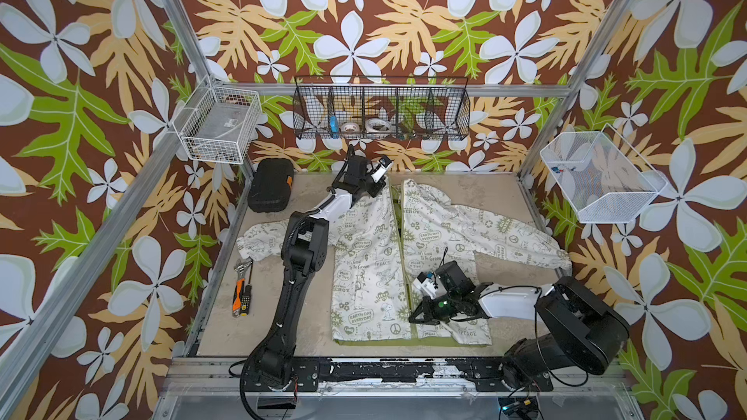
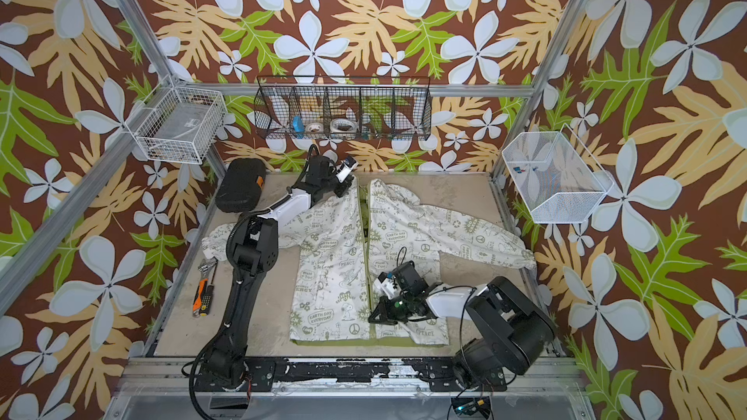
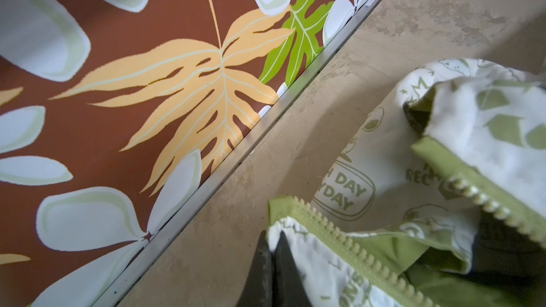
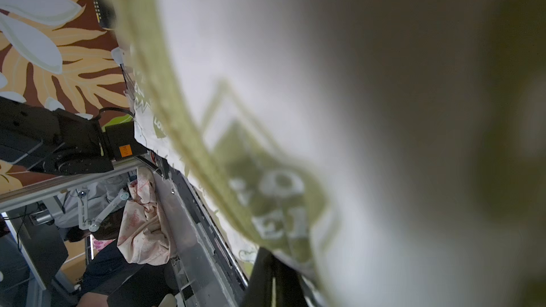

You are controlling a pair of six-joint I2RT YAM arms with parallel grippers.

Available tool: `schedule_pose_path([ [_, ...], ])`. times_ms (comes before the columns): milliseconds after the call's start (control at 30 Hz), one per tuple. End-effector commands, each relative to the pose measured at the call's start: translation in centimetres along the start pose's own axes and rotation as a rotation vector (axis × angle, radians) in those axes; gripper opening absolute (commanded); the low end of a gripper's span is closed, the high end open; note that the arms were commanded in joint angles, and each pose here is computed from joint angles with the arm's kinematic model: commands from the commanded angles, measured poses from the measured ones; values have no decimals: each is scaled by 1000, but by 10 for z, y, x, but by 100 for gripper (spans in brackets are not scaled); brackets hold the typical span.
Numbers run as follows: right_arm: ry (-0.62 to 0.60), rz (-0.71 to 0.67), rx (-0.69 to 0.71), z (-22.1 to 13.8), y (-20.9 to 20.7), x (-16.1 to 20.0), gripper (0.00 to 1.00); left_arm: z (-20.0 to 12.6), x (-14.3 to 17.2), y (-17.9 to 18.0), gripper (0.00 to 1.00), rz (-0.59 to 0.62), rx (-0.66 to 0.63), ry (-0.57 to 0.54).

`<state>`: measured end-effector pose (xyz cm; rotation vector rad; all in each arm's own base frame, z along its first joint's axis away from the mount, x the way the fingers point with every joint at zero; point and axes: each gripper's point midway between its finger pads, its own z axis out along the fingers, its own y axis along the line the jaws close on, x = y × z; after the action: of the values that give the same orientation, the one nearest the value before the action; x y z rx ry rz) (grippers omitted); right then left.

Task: Unzip the jacket
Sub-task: Unzip the zipper on the jacket.

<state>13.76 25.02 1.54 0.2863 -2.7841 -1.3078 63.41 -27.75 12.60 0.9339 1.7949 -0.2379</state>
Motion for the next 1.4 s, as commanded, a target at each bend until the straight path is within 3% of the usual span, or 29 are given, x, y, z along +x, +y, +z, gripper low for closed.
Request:
schedule_pose_path([
  [0, 41, 40, 16, 1, -3, 21, 0, -1, -5, 11, 0, -18, -48, -33],
  [400, 66, 38, -3, -12, 0, 55, 0, -1, 2, 8, 0, -10, -50, -13],
  [900, 153, 53, 91, -14, -22, 84, 0, 0, 8, 6, 0, -10, -46, -3],
  [1233, 162, 65, 99, -21, -22, 92, 0, 0, 11, 4, 0, 2, -38, 5],
  [1367, 78, -1, 109, -25, -8, 61, 0, 0, 8, 1, 0, 5, -21, -6],
])
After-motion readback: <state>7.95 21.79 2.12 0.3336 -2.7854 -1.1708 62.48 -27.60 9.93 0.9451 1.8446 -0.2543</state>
